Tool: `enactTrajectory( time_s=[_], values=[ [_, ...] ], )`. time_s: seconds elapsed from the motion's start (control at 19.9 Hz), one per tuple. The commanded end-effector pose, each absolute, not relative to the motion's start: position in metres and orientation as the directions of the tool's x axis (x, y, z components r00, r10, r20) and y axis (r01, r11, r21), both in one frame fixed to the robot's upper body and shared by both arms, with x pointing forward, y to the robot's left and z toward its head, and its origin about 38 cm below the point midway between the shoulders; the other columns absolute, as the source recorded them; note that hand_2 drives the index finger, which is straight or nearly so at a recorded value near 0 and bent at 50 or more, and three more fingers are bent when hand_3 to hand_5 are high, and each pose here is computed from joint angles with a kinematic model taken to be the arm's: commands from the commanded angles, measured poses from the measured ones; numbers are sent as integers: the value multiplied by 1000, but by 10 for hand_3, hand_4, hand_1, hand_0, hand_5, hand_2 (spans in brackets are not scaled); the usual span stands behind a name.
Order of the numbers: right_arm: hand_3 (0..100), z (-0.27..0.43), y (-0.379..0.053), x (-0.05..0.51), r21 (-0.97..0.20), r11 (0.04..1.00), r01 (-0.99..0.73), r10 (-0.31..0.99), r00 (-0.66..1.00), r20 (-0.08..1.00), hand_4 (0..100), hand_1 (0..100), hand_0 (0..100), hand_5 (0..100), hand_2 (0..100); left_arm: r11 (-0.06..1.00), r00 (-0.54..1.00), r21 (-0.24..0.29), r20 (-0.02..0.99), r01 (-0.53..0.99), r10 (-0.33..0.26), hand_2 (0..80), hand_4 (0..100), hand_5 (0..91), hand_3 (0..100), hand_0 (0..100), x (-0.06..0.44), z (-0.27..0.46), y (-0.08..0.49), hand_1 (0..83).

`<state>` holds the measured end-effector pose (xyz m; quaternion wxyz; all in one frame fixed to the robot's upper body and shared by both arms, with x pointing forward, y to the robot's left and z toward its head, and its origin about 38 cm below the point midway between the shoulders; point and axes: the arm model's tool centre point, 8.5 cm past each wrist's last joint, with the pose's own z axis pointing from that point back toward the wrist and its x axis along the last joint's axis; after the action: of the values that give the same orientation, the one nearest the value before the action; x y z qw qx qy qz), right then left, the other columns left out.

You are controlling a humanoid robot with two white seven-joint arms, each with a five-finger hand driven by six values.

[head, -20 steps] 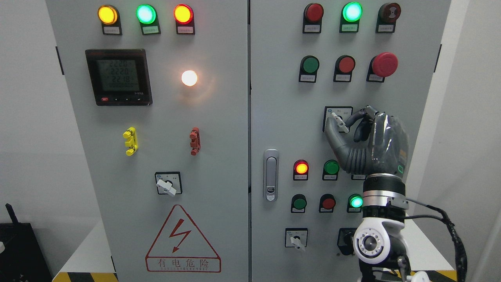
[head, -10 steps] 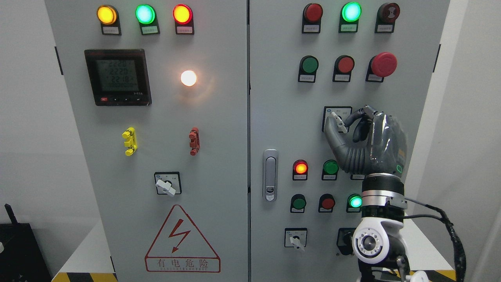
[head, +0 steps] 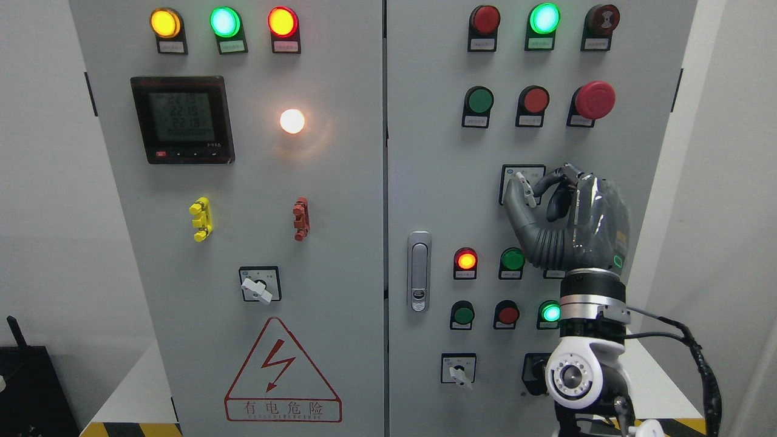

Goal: Rotate and turn off gray switch

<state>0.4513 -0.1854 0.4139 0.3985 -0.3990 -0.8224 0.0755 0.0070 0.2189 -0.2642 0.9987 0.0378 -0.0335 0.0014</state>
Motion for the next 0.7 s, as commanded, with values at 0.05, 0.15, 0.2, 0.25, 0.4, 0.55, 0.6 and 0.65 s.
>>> enactTrajectory(
  time_s=[0.05,0.15,0.2,0.25,0.4,0.55,0.6,0.65],
  values=[
    [990,414,-185,452,-444,670,595,717,-364,595,947,446,471,1000,710,997,994,74,102,-33,26,0,0,0,0,120,22,-264,219,389],
    [995,414,-185,452,-443,671,594,716,-364,596,948,442,485,1000,714,997,994,74,102,-35,27,0,0,0,0,120,22,-264,219,389],
    [998,414,-185,452,-443,671,594,716,-364,596,949,439,488,1000,718,997,994,74,102,-35,27,0,0,0,0,120,22,-264,219,389],
    [1000,414,-185,452,-444,670,595,717,-364,595,951,439,491,1000,721,997,994,74,102,-35,27,0,0,0,0,120,22,-264,219,389],
    [1000,414,-185,451,-443,670,596,716,-365,595,954,437,497,1000,723,997,994,74,102,-35,27,0,0,0,0,120,22,-264,219,389],
    [1000,415,-185,451,-441,672,595,715,-366,595,955,434,500,1000,724,997,994,74,102,-35,27,0,0,0,0,120,22,-264,219,389],
    [1000,415,-185,451,-441,672,595,715,-366,595,957,433,501,1000,724,997,994,74,102,-33,26,0,0,0,0,120,22,-264,219,389],
    [1000,415,-185,451,-440,672,596,715,-367,595,958,425,506,1000,725,997,994,74,102,-33,26,0,0,0,0,120,22,-264,219,389]
  ],
)
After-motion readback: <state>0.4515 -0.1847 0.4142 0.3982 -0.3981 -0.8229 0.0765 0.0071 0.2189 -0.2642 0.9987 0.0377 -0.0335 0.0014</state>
